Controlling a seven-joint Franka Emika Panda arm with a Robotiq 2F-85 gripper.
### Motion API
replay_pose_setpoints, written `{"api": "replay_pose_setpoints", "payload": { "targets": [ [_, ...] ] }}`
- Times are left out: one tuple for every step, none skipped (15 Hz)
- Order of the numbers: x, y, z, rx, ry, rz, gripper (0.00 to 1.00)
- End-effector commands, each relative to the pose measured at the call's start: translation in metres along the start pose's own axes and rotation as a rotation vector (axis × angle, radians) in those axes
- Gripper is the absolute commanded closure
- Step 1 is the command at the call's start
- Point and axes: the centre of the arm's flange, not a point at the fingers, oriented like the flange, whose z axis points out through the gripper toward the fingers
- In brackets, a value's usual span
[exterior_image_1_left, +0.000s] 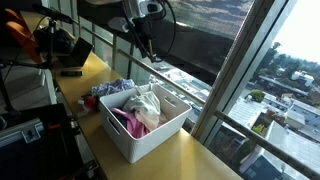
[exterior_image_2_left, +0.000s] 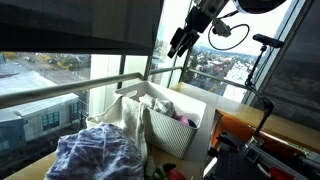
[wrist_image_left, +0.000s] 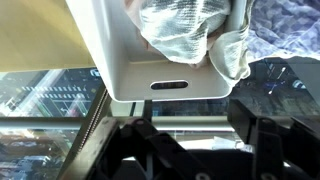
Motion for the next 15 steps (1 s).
{"api": "replay_pose_setpoints", "payload": {
  "targets": [
    [-0.004,-0.023,-0.009,0.018,0.02,-0.012,0.0],
    [-0.006,-0.039,-0.01,0.025,0.02,-0.027,0.0],
    [-0.007,-0.054,-0.01,0.034,0.019,-0.042,0.0],
    [-0.009,-0.077,-0.007,0.041,0.019,-0.061,0.0],
    [-0.012,-0.099,-0.004,0.048,0.016,-0.083,0.0],
    [-0.017,-0.119,-0.003,0.054,0.013,-0.102,0.0],
    [-0.022,-0.14,0.001,0.062,0.007,-0.124,0.0],
    [-0.029,-0.161,0.007,0.066,-0.002,-0.147,0.0],
    [-0.037,-0.178,0.012,0.07,-0.011,-0.168,0.0],
    [-0.046,-0.198,0.021,0.07,-0.024,-0.192,0.0],
    [-0.054,-0.212,0.029,0.072,-0.038,-0.215,0.0],
    [-0.064,-0.23,0.042,0.069,-0.056,-0.238,0.0],
    [-0.073,-0.245,0.054,0.069,-0.074,-0.259,0.0],
    [-0.083,-0.26,0.068,0.067,-0.095,-0.278,0.0],
    [-0.092,-0.272,0.081,0.066,-0.114,-0.295,0.0]
  ]
}}
